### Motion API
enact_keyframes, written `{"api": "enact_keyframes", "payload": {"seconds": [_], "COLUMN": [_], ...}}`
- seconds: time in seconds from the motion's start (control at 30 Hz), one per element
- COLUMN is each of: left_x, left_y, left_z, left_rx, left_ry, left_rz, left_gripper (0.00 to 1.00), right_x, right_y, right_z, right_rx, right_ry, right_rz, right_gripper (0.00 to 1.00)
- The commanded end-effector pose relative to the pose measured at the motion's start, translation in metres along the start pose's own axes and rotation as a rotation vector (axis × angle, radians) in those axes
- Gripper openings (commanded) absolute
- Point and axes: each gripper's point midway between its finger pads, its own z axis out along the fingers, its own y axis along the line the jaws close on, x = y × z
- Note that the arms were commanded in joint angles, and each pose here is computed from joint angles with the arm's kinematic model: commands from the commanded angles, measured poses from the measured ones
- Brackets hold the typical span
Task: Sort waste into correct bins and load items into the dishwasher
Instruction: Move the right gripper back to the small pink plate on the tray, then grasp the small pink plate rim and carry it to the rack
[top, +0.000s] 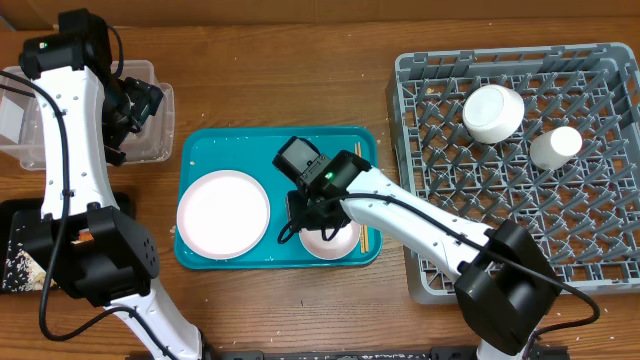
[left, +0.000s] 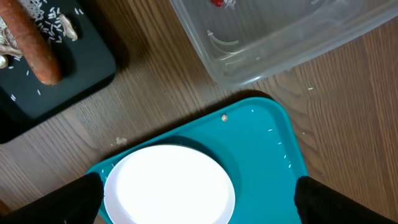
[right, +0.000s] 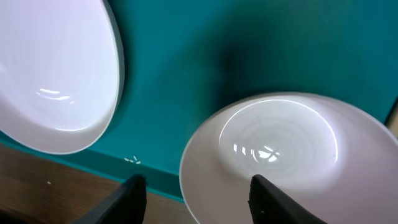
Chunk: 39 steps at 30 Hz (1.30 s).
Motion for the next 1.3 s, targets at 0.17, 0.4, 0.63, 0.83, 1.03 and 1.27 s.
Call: {"api": "enact_keyframes", "payload": {"seconds": [0.17,0.4,0.63,0.83,1.03,1.27], "left_x": [0.002,0.002,0.002,0.002,0.002,0.002], "left_y": [0.001,0.002,0.001,0.001,0.001,0.001], "left_z": [-0.01,-0.01,-0.01,-0.01,-0.01,-0.01], "left_rx": [0.019,0.019,0.019,0.019,0.019,0.019], "left_ry": [-0.013,-0.013,-0.013,-0.013,-0.013,-0.013], "left_rz": [-0.02,-0.02,-0.02,-0.02,-0.02,-0.02], "left_gripper": [1.0,1.0,1.0,1.0,1.0,1.0], "right_x": [0.007,0.009,0.011,0.01,0.004,-0.015], "right_y": [-0.003,-0.01,-0.016,-0.016,-0.004,0.021], "right_z": [0.035,0.045,0.059,0.058,0.044,0.007], "right_rx": [0.021,0.082,0.125,0.123,0.098,0.052], "right_ry": [0.062,0.055,0.062,0.06,0.062,0.021], "right_rz": [0.009,-0.002,-0.009,-0.005,-0.005,-0.035], "right_gripper": [0.56,0.56,0.51,0.32,0.04,0.04]}}
